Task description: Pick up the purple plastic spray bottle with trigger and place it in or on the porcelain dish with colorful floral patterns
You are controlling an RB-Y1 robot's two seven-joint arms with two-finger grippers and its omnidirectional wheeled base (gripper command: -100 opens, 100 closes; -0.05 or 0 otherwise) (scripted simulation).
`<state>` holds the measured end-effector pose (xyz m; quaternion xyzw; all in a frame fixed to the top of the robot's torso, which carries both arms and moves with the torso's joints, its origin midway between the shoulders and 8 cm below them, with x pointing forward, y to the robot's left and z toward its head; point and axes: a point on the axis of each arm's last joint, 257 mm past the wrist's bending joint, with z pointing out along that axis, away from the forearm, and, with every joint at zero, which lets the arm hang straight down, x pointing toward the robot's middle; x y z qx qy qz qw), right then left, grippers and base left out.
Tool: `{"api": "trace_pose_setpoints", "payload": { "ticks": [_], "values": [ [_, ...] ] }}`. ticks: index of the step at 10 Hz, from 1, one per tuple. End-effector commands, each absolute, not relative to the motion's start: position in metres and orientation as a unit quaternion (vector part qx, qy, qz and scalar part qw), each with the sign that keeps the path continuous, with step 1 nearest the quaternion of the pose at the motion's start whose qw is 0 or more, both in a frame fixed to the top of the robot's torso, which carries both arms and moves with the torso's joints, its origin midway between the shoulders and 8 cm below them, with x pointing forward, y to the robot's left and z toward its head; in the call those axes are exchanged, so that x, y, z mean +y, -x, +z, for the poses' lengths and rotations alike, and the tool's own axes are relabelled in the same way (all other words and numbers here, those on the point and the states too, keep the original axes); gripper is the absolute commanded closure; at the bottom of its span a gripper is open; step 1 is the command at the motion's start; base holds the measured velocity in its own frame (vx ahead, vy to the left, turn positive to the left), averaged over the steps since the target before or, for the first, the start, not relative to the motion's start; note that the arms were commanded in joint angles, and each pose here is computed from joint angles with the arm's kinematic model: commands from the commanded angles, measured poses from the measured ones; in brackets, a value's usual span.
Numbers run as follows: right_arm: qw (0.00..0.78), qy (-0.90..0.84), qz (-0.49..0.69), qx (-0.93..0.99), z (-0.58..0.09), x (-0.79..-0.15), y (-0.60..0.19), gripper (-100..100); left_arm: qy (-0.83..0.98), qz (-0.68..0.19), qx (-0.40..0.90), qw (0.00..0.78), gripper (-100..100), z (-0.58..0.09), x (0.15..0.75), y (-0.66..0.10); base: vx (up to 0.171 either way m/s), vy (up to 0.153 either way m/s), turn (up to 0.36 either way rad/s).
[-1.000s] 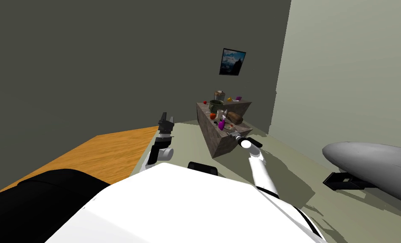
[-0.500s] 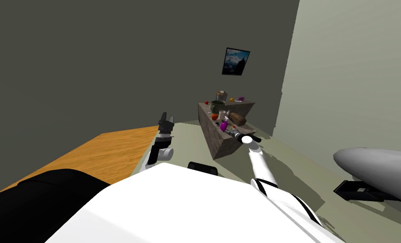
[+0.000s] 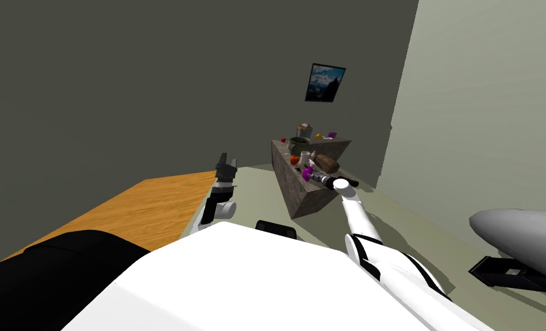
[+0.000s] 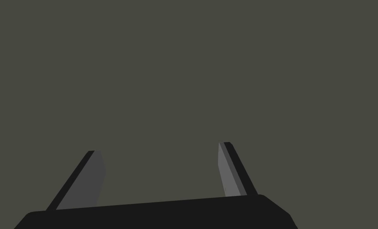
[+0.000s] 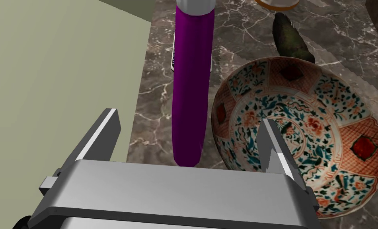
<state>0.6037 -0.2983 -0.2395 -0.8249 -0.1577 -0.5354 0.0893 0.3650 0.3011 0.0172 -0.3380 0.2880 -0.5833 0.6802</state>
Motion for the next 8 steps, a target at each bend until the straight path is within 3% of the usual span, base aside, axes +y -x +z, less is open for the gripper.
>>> {"api": "trace_pose_setpoints", "payload": {
  "ticks": [1,3,4,5,8],
  "values": [
    [0.102,0.826,-0.532,-0.155,-0.233,-0.299,-0.608,-100,0.338,-0.583,0.288,0.680,0,0.017,0.301,-0.365,0.025,0.012,0.039],
    [0.104,0.826,-0.532,-0.155,-0.229,-0.300,-0.609,-100,0.338,-0.583,0.288,0.680,0,0.017,0.301,-0.365,0.013,0.009,0.018],
    [0.105,0.826,-0.532,-0.155,-0.228,-0.300,-0.609,0,0.338,-0.583,0.288,0.680,0,0.017,0.301,-0.365,0.000,0.000,0.000],
    [0.097,0.828,-0.533,-0.142,-0.230,-0.310,-0.614,-100,0.338,-0.583,0.288,0.680,0,0.017,0.301,-0.365,-0.027,-0.025,0.228],
    [0.076,0.833,-0.537,-0.109,-0.233,-0.337,-0.624,-100,0.338,-0.583,0.288,0.680,0,0.017,0.301,-0.365,-0.073,-0.062,0.278]
  ]
}}
